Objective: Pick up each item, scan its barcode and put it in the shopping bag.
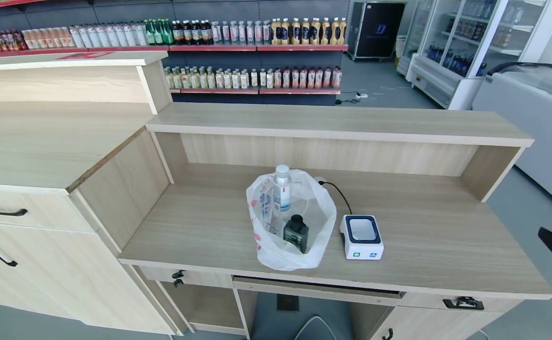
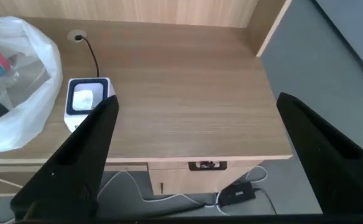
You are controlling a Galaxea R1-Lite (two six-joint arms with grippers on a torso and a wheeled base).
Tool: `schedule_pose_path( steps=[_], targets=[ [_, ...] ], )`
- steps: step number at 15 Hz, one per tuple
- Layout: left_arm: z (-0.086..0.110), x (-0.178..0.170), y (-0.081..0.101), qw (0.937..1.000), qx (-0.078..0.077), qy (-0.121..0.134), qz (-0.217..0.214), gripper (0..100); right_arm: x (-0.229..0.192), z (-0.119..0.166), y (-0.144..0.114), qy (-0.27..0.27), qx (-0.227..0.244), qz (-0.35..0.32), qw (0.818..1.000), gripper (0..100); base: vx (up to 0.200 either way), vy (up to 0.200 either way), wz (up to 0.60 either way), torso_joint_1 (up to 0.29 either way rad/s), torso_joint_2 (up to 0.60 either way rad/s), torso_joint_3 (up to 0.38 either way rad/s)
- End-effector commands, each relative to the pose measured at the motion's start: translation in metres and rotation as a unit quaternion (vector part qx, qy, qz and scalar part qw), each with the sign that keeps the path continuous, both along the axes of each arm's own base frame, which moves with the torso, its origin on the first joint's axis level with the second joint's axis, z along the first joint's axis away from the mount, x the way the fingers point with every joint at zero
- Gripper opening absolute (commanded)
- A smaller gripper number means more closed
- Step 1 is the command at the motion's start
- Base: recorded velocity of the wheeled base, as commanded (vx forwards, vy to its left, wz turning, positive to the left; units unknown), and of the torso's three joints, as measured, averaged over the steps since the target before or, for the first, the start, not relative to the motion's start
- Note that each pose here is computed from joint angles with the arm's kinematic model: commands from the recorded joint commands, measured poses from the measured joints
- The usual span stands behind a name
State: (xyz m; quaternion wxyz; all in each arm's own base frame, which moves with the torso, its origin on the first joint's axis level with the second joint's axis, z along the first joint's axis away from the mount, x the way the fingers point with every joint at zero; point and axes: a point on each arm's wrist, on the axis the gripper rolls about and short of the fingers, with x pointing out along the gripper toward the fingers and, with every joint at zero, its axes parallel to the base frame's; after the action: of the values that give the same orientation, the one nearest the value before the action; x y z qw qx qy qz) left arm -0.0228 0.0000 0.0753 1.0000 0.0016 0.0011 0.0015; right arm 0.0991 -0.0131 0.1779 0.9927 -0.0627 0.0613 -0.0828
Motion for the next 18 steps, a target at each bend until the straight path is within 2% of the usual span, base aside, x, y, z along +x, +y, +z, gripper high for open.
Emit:
schedule_pose_path(
  steps=[1,2,3,5,6,9,13,18],
  targets=[
    [0.0,0.0,0.0,1.0,0.0,0.0,0.0,100,-0.064,-0.05,0.008,-0.048,-0.003,0.0,0.999,100,0.0,0.0,0.0,0.0,0.0,0.0],
    [0.0,0.0,0.0,1.0,0.0,0.0,0.0,100,-0.074,-0.055,0.01,-0.055,0.008,0.02,0.998,100,0.0,0.0,0.0,0.0,0.0,0.0],
    [0.0,0.0,0.0,1.0,0.0,0.0,0.0,100,-0.083,-0.065,0.011,-0.038,0.03,0.033,0.998,100,0.0,0.0,0.0,0.0,0.0,0.0],
    [0.0,0.0,0.0,1.0,0.0,0.0,0.0,100,-0.099,-0.082,0.01,-0.017,0.039,0.024,0.999,100,0.0,0.0,0.0,0.0,0.0,0.0],
    [0.0,0.0,0.0,1.0,0.0,0.0,0.0,100,-0.112,-0.095,0.01,-0.025,0.053,0.019,0.998,100,0.0,0.0,0.0,0.0,0.0,0.0],
    [0.0,0.0,0.0,1.0,0.0,0.0,0.0,100,-0.12,-0.097,0.01,-0.071,0.063,0.026,0.995,100,0.0,0.0,0.0,0.0,0.0,0.0],
    [0.0,0.0,0.0,1.0,0.0,0.0,0.0,100,-0.122,-0.101,0.01,-0.076,0.103,0.028,0.991,100,0.0,0.0,0.0,0.0,0.0,0.0],
    [0.0,0.0,0.0,1.0,0.0,0.0,0.0,100,-0.122,-0.101,0.01,-0.076,0.103,0.028,0.991,100,0.0,0.0,0.0,0.0,0.0,0.0]
  ],
)
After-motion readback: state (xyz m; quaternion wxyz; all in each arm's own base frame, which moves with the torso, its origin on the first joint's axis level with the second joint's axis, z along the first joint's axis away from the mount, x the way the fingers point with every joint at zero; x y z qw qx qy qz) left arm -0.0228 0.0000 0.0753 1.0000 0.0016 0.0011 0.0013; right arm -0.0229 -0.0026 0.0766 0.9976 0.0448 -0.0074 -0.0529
